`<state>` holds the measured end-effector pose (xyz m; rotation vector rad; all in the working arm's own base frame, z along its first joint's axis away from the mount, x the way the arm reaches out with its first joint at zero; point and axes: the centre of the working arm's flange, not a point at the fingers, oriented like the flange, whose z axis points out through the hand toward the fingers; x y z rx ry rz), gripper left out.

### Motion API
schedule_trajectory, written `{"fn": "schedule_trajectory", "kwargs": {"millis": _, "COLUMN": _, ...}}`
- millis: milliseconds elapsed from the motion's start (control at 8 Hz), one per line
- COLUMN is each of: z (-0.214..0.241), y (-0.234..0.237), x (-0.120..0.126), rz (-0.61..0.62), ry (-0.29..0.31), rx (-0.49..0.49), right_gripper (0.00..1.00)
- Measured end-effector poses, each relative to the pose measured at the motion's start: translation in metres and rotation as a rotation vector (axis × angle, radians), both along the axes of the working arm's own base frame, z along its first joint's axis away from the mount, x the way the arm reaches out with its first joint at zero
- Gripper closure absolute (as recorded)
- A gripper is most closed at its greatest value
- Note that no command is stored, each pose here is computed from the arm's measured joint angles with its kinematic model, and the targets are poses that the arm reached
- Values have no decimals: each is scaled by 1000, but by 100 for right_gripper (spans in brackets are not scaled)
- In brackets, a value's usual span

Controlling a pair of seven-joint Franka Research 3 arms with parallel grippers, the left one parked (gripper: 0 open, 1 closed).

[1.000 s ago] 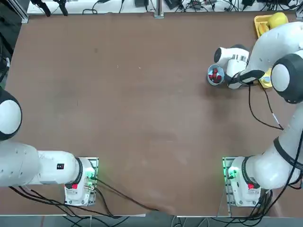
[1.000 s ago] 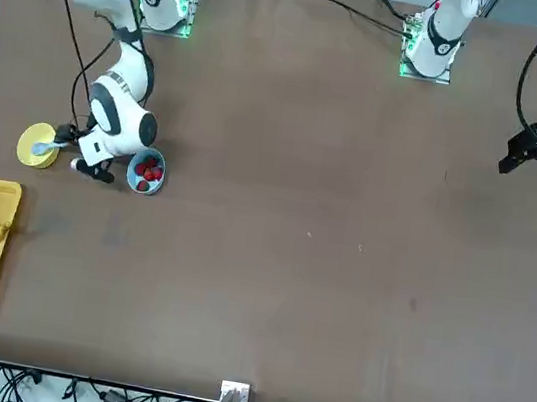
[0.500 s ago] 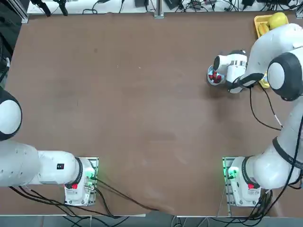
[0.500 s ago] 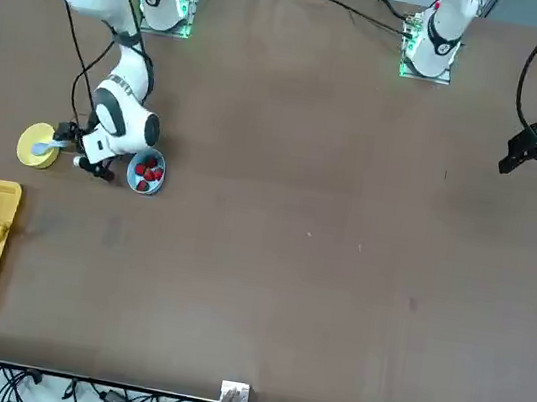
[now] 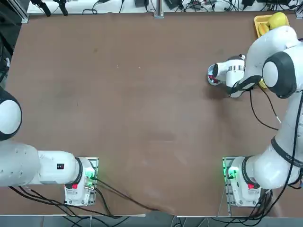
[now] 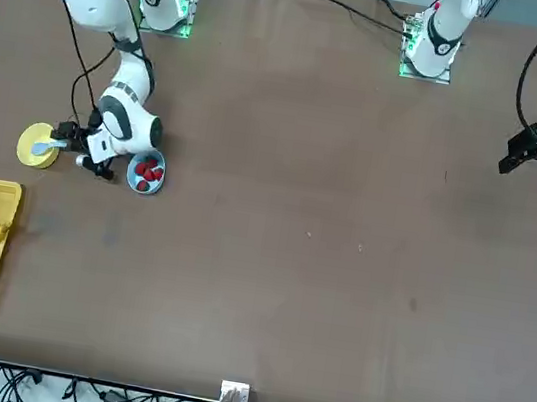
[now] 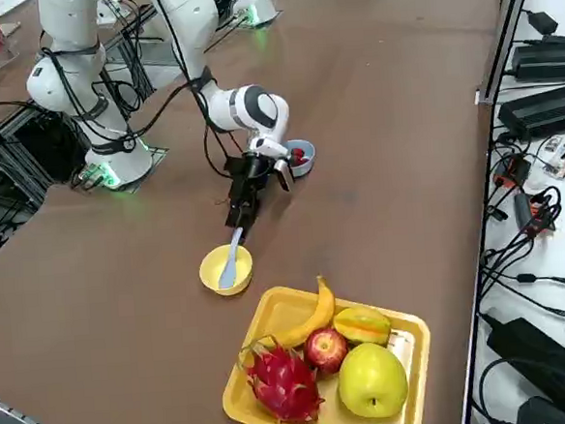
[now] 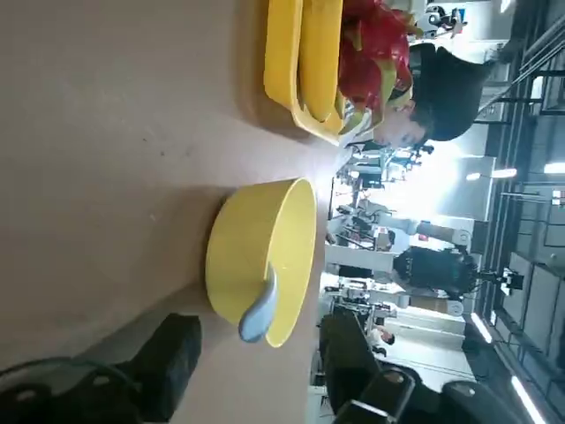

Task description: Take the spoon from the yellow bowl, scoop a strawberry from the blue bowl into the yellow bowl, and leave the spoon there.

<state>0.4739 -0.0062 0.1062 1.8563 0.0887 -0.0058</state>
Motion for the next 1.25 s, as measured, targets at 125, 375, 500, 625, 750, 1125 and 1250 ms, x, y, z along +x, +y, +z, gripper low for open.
{"fn": "schedule_trajectory", "kwargs": {"millis": 125, "z": -2, "y": -2, "x": -1, "rz": 7, "ry": 7, "rx": -17, "right_gripper": 20}}
{"fn": "schedule_trajectory", "kwargs": {"millis": 375, "z": -5, "y": -7, "x": -2, "rz": 25, "ry": 13, "rx": -53, "right_gripper": 25}}
{"fn": "schedule_trajectory", "kwargs": {"millis": 500, "z": -7, "y": -8, "x": -2, "rz": 29, "ry": 12, "rx": -59, "right_gripper": 28}}
{"fn": "schedule_trajectory", "kwargs": {"millis": 625, "z": -6, "y": -8, "x": -2, "rz": 30, "ry": 12, "rx": -60, "right_gripper": 30}}
{"fn": "schedule_trajectory", "kwargs": {"millis": 750, "z": -6, "y": -9, "x": -2, "rz": 29, "ry": 11, "rx": -64, "right_gripper": 32}}
{"fn": "schedule_trajectory", "kwargs": {"millis": 1125, "z": -5, "y": -10, "x": -1, "rz": 37, "ry": 8, "rx": -82, "right_gripper": 36}}
{"fn": "schedule_trajectory", "kwargs": {"millis": 1250, "z": -4, "y": -10, "x": 0, "rz": 37, "ry": 2, "rx": -83, "right_gripper": 36}}
